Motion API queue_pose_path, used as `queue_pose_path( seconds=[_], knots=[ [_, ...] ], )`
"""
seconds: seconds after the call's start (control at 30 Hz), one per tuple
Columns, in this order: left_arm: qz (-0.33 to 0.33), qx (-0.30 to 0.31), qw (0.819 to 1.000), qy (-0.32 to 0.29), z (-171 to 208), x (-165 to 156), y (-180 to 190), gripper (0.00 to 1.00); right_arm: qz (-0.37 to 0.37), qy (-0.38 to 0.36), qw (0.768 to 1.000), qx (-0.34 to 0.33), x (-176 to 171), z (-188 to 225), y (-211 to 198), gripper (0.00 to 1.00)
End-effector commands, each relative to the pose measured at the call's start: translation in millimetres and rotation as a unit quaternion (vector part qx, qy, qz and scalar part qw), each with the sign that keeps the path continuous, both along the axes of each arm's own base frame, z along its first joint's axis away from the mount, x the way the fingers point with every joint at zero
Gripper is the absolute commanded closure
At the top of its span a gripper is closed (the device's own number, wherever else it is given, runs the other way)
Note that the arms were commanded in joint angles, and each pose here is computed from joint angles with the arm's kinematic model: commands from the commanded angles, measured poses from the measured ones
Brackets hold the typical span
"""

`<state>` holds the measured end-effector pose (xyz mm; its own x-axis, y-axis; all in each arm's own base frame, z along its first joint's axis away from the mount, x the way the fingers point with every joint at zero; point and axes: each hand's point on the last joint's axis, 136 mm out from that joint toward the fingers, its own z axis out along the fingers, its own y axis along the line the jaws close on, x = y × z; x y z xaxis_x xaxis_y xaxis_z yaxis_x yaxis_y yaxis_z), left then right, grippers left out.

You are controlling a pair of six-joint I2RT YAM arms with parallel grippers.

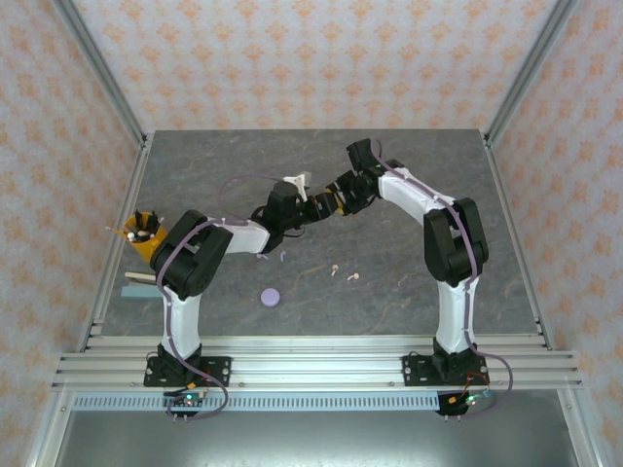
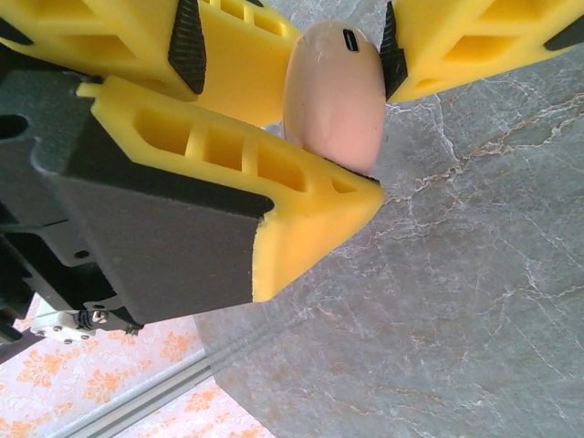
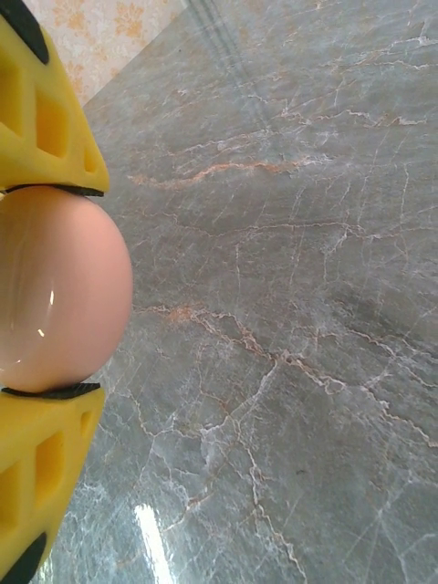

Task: Insert the wireless bluetooth earbuds into the charging case

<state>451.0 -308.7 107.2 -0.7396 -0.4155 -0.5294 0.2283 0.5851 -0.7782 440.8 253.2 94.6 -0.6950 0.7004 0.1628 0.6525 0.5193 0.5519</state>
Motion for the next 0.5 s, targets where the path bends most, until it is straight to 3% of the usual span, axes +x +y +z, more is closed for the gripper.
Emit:
queue_pose_path(
  seconds=[0.0,0.47],
  knots=[
    [-0.010,-0.013,1.000,-0.016,10.1,5.1,-11.2,0.46,-0.003,-0.002,1.000,0.011,-3.0,7.1,-0.5,0.54],
    [-0.014,-0.008,1.000,-0.011,0.0,9.6,-14.3,0.55,-0.003,-0.003,1.000,0.019,-4.3,9.8,1.4,0.54]
  ],
)
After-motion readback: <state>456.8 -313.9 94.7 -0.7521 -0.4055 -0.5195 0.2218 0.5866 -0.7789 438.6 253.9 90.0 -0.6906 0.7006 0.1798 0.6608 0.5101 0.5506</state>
